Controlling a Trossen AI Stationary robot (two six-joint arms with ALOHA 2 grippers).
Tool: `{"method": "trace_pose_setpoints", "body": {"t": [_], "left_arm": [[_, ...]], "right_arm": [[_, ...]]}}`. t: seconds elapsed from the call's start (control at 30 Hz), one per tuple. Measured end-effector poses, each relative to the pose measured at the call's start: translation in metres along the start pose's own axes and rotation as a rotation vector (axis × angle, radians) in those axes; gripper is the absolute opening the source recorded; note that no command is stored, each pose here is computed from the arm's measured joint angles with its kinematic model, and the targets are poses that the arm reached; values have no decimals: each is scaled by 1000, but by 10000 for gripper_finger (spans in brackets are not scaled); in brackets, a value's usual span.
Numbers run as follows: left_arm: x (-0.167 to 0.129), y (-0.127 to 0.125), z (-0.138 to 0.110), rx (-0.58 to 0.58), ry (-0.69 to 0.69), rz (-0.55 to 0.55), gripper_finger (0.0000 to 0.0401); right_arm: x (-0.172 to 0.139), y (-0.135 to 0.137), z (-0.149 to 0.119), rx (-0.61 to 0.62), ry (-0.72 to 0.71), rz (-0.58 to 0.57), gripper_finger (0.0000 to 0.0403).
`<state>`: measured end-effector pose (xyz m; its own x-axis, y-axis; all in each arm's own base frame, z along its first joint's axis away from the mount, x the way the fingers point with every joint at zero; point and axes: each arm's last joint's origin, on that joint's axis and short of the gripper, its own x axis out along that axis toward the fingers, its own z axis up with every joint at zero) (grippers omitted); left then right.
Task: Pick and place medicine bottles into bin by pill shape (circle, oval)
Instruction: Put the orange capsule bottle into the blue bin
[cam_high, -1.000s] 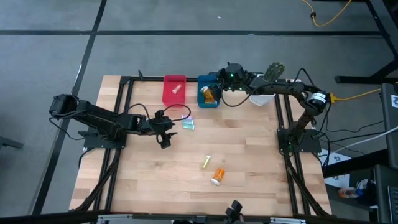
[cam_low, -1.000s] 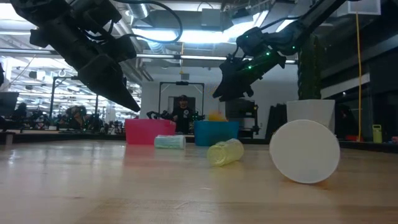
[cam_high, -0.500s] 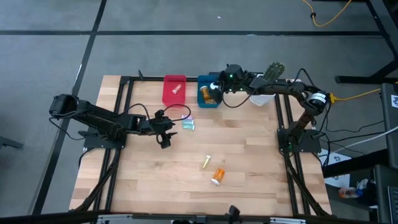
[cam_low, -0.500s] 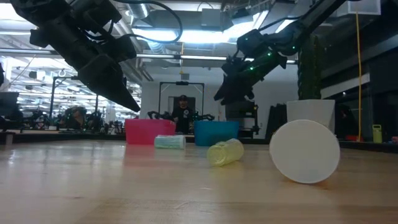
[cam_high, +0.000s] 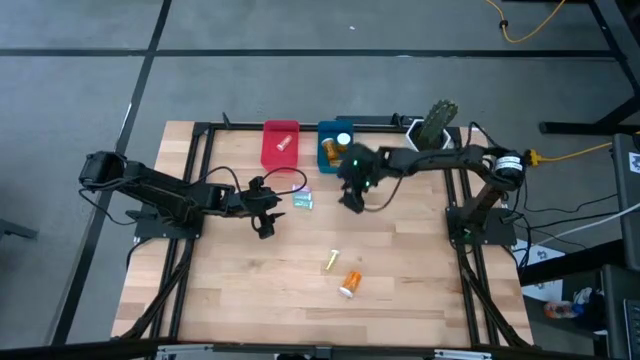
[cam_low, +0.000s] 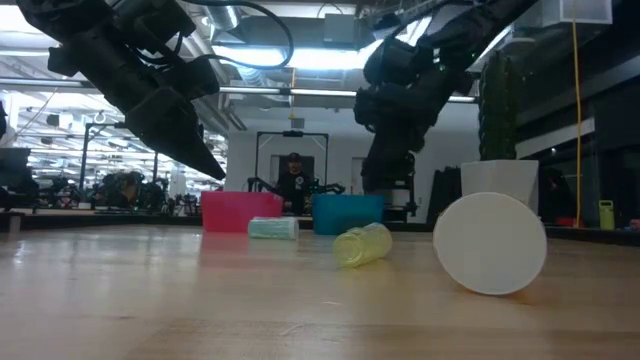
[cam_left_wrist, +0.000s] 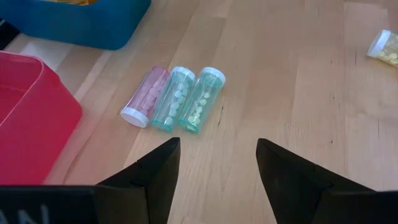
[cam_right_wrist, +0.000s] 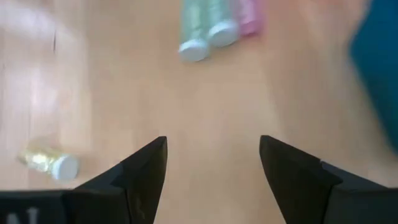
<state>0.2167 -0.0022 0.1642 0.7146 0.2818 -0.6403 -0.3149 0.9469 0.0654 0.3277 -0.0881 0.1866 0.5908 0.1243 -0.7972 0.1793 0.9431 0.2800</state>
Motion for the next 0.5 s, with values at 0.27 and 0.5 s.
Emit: {"method": "trace_pose_setpoints", "body": {"t": [0.27, 0.5], "left_arm": [[0, 0, 0, 0, 0, 0, 206], [0, 0, 0, 0, 0, 0, 206]], "right_arm": [[8, 48, -37, -131, 328, -30, 257], [6, 76, -61, -117, 519, -33, 257]]}}
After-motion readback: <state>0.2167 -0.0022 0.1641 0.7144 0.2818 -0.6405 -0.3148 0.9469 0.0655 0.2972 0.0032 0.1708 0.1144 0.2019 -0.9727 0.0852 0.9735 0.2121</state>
